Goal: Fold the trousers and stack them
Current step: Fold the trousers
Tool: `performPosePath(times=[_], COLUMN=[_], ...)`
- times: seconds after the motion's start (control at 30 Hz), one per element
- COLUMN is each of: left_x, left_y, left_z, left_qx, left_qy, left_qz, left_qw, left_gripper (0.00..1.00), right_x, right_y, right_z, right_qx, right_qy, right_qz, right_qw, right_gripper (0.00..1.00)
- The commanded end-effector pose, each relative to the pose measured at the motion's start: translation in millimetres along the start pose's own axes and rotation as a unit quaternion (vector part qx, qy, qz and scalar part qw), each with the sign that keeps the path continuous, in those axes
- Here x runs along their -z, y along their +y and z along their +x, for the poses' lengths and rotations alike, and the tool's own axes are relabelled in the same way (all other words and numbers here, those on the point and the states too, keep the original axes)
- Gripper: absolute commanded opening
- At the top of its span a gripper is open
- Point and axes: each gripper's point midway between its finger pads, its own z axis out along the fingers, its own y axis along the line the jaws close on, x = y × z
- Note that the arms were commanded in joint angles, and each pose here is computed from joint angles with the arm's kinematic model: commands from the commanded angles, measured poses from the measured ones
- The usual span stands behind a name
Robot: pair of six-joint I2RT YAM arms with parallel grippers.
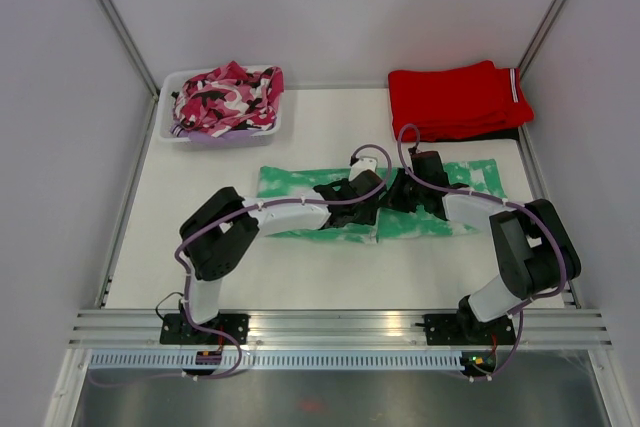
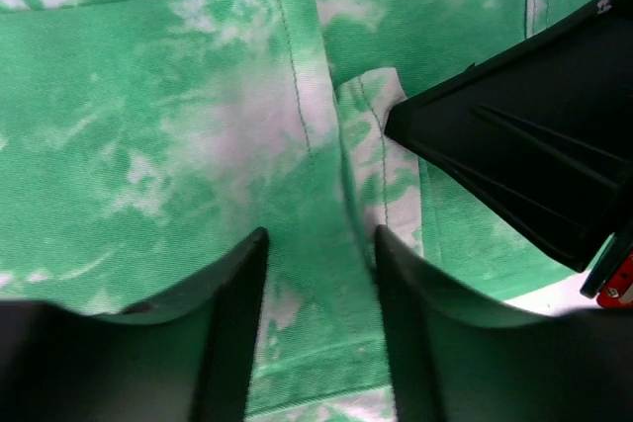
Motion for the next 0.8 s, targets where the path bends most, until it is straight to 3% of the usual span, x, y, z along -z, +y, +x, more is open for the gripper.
performPosePath(times=[0.0, 0.03, 0.17, 0.63, 0.77], left_x=[-4, -4, 2, 85, 98], left_y=[2, 2, 2, -7, -3], left_z=[-4, -4, -11, -87, -91], left_qx=[-0.018, -0.016, -0.005, 0.045, 0.049], left_qy=[-0.007, -0.007, -0.017, -0.129, -0.142], left_qz=[-0.015, -0.015, -0.015, 0.034, 0.038], left_qw=[1.0, 1.0, 1.0, 0.99, 0.988], left_gripper=[0.51, 0.38, 0.04, 0.02, 0.02], right_x=[1, 1, 1, 11, 6], right_y=[4, 4, 6, 60, 68], right_z=[-18, -18, -20, -89, -108], right_qx=[0.006, 0.006, 0.008, 0.049, 0.064], right_qy=[-0.037, -0.037, -0.039, -0.106, -0.119], right_qz=[0.002, 0.003, 0.0, -0.044, -0.045], right_qw=[0.999, 0.999, 0.999, 0.992, 0.99], right_gripper=[0.0, 0.0, 0.0, 0.0, 0.0])
